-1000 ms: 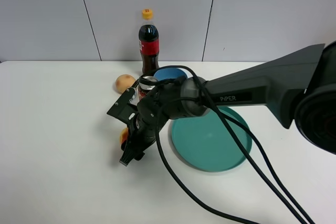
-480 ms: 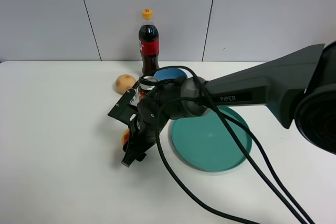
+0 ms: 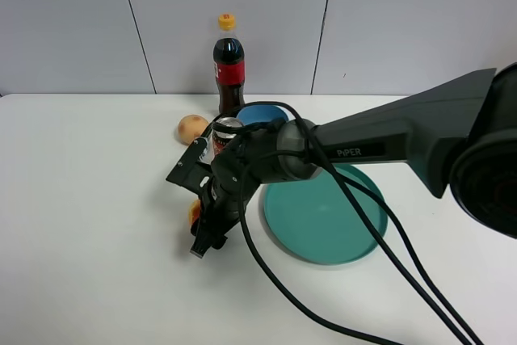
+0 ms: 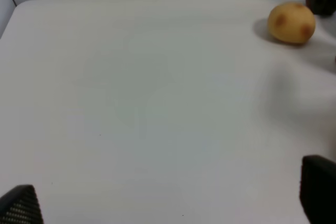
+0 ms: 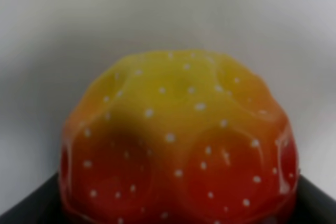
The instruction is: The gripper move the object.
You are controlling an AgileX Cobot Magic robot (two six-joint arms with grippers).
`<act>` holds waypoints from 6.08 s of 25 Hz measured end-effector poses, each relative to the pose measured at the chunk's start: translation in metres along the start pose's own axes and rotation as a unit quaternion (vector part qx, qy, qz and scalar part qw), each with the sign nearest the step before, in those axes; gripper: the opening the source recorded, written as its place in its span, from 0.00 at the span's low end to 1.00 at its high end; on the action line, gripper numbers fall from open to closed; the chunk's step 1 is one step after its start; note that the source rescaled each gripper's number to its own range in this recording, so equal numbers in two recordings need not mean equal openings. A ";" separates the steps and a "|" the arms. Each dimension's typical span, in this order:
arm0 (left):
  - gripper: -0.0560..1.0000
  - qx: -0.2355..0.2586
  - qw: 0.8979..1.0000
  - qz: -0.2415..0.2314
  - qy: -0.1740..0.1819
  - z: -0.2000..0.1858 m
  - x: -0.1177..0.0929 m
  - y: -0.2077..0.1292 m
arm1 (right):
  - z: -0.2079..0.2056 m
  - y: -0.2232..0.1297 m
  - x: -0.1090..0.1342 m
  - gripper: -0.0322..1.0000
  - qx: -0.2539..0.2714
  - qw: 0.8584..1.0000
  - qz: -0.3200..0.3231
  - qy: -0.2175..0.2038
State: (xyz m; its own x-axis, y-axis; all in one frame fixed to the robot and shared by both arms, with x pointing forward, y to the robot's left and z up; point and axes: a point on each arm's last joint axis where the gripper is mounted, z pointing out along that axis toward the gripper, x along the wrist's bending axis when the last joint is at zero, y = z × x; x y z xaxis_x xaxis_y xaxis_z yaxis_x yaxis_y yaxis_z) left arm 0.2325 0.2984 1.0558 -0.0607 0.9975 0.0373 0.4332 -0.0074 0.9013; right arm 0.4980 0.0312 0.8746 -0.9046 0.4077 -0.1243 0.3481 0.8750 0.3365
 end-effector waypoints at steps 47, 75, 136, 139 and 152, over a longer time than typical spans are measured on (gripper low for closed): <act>1.00 0.000 1.000 0.000 0.000 0.000 0.000 0.000 | -0.242 -0.002 -0.007 1.00 -0.135 0.986 0.092 0.037; 1.00 0.000 1.000 0.000 0.000 0.000 0.000 0.000 | -0.357 -0.210 -0.168 1.00 -0.009 0.877 0.428 -0.218; 1.00 0.000 1.000 0.000 0.000 0.000 0.000 0.000 | -0.312 -0.307 0.070 1.00 -0.232 0.831 0.421 -0.281; 1.00 0.000 1.000 0.000 0.000 0.000 0.000 0.000 | -0.314 -0.308 0.075 1.00 -0.245 0.827 0.414 -0.292; 1.00 0.000 1.000 0.000 0.000 0.000 0.000 0.000 | -0.317 -0.313 0.087 1.00 -0.274 0.811 0.409 -0.316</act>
State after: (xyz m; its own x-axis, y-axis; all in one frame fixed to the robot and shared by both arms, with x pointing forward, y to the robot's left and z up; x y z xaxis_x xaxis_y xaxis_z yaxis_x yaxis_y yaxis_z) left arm 0.2325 0.2984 1.0558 -0.0607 0.9975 0.0373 0.4332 -0.0074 0.9013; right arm 0.2325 -0.2903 1.0541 -0.0581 0.9973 -0.0455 0.4497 0.0669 0.8907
